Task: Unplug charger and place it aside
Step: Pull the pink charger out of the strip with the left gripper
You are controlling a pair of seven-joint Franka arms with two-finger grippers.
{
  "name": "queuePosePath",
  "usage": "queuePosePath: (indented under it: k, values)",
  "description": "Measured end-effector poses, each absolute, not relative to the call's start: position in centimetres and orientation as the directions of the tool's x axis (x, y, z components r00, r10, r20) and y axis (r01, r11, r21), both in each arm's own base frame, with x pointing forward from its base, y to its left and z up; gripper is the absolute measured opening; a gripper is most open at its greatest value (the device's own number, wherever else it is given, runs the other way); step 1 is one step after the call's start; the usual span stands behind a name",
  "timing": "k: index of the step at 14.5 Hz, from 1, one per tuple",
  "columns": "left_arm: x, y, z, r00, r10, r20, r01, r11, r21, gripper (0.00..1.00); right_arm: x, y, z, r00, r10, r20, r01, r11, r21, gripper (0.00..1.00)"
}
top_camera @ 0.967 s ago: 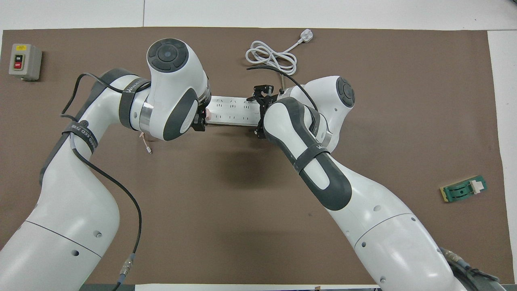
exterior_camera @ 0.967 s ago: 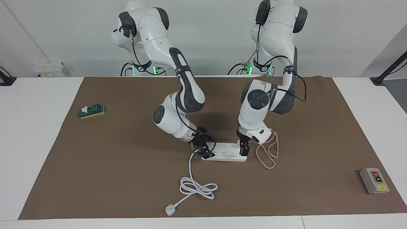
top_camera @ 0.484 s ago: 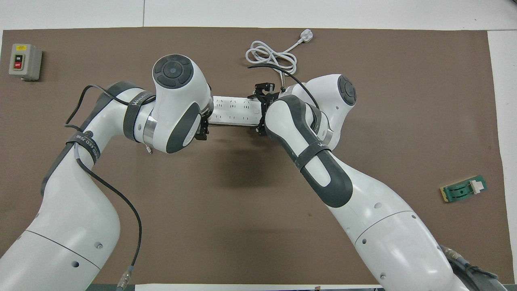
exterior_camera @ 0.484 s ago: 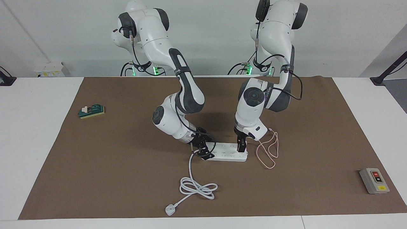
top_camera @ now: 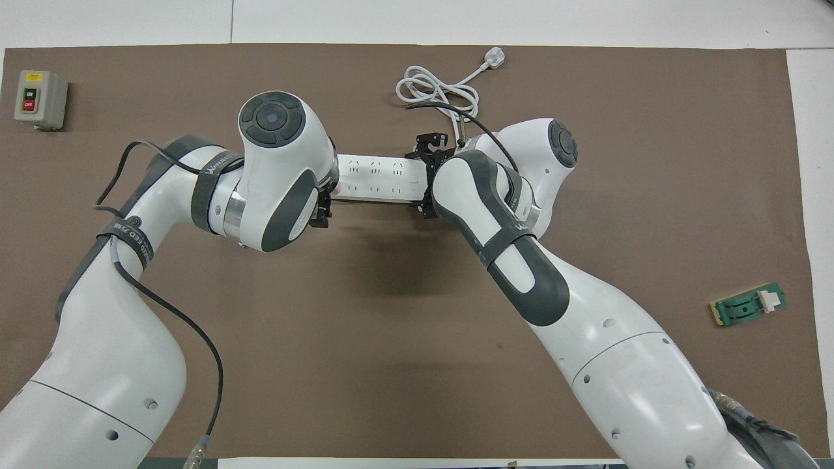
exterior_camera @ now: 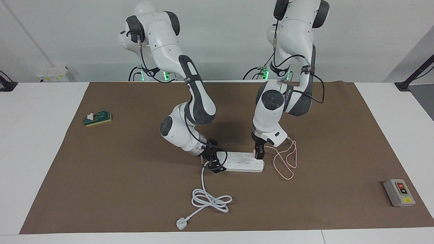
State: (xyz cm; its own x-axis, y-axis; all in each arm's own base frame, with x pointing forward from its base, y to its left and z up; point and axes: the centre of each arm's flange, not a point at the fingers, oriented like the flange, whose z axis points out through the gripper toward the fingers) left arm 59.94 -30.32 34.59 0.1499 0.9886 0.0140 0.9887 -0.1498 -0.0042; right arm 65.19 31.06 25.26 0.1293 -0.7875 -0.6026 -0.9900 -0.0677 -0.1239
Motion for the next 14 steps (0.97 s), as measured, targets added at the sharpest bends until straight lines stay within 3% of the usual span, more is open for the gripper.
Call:
queuePosePath:
  k: [5,14]
  values:
    - [59.89,-30.22,34.42,0.151,0.988,0.017,0.989,-0.151,-0.007,0.88,65.17,31.14,25.23,0.13,-0.788,-0.601,-0.99,-0.067,-0.126,1.0]
    - [60.0,-30.17,34.3,0.152,0.988,0.018,0.988,-0.152,-0.002,0.65,65.17,31.1,25.25,0.122,-0.786,-0.606,-0.991,-0.058,-0.123,0.97]
